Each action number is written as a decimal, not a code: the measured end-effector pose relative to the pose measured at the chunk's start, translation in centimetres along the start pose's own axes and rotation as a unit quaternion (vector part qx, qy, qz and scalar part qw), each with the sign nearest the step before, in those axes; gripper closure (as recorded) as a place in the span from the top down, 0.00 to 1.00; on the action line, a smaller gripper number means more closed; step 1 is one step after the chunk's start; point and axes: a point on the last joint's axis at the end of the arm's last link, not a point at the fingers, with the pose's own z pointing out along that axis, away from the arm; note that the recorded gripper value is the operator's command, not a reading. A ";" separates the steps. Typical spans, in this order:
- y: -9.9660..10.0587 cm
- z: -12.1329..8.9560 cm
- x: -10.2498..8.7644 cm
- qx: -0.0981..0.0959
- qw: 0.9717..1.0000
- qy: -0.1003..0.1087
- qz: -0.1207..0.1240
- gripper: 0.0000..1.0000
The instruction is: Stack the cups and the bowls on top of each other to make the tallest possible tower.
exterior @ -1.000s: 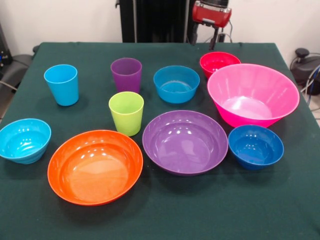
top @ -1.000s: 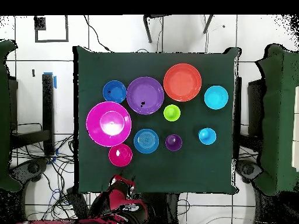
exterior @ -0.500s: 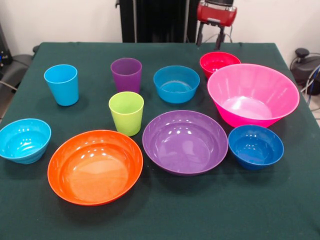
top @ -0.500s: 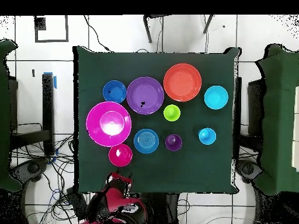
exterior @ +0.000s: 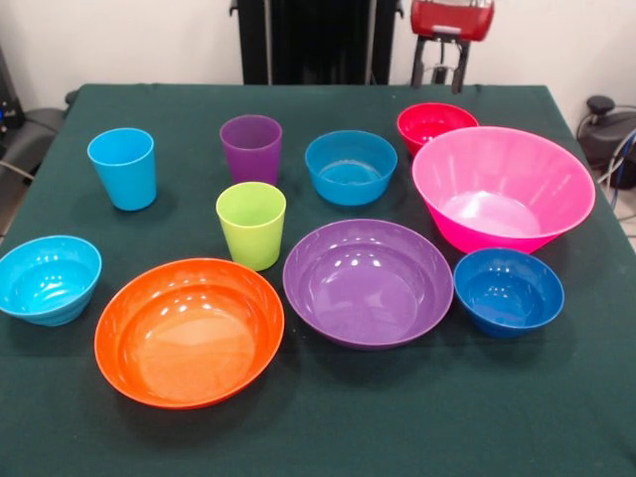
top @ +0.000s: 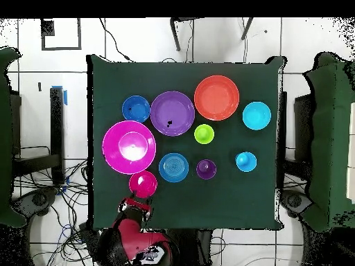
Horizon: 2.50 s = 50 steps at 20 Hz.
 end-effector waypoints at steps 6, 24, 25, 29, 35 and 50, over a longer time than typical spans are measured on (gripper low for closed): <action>0.7 -0.8 -1.5 -0.011 1.000 -0.017 0.005 1.00; -1.1 1.5 -1.4 0.009 1.000 0.001 0.023 1.00; -1.1 1.6 -1.3 0.009 1.000 0.002 0.023 1.00; -1.2 2.9 -1.0 0.014 1.000 0.008 0.021 1.00; -1.2 4.8 -0.6 0.019 0.999 0.013 0.023 1.00; -0.9 7.1 0.3 0.018 0.999 0.025 0.019 1.00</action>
